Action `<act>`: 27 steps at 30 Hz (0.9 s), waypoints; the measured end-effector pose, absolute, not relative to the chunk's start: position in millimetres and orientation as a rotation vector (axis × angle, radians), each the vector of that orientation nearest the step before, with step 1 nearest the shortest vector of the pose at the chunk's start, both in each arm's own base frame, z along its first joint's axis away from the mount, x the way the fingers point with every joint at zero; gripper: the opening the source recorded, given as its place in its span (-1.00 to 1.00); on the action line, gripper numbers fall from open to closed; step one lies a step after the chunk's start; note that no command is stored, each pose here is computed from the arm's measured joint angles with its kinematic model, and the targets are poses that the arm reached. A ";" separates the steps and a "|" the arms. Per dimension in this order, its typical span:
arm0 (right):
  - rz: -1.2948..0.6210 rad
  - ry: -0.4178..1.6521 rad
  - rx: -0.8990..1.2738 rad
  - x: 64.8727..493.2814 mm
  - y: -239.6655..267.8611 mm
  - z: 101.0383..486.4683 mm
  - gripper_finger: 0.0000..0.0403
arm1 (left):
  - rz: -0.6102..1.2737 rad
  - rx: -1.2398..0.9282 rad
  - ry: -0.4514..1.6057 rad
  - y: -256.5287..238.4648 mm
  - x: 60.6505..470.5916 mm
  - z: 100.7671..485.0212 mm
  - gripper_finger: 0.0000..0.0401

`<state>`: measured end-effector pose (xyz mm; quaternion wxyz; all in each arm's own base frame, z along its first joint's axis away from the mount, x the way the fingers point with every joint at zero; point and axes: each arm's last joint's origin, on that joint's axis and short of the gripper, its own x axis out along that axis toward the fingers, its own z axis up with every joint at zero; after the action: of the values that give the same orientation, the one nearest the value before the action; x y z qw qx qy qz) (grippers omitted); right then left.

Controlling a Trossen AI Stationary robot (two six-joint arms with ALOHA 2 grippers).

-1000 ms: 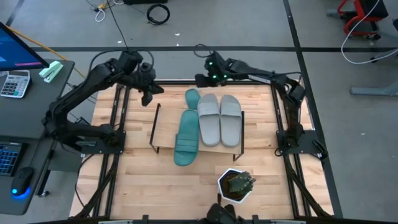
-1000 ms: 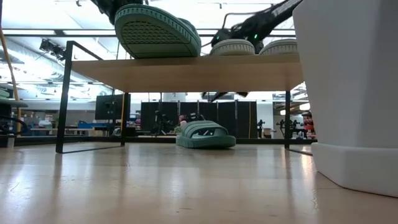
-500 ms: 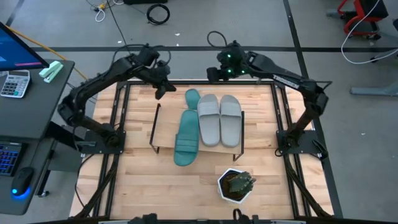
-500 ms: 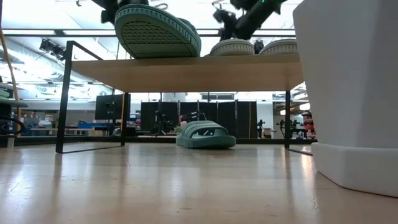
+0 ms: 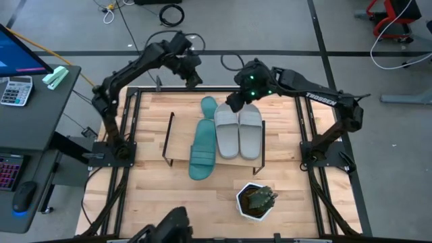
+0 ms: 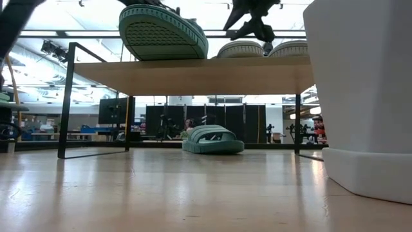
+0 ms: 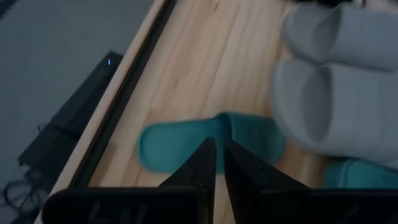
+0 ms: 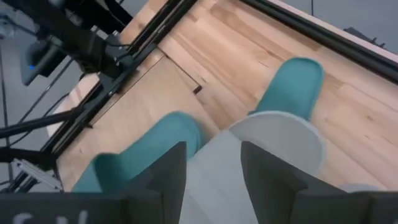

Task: Pick and place slides into the shelf
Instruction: Put the green slipper on the shelf

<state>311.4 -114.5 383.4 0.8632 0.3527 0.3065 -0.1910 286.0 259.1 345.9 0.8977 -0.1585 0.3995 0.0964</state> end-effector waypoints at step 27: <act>-0.302 0.630 0.680 286.8 -82.6 409.2 -0.21 | 0.361 -0.743 1.113 299.6 328.2 230.1 -0.09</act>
<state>286.8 -82.6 409.2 0.8836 0.3265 0.3026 -0.1449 328.2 299.6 230.1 0.7695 -0.3423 0.5129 0.1664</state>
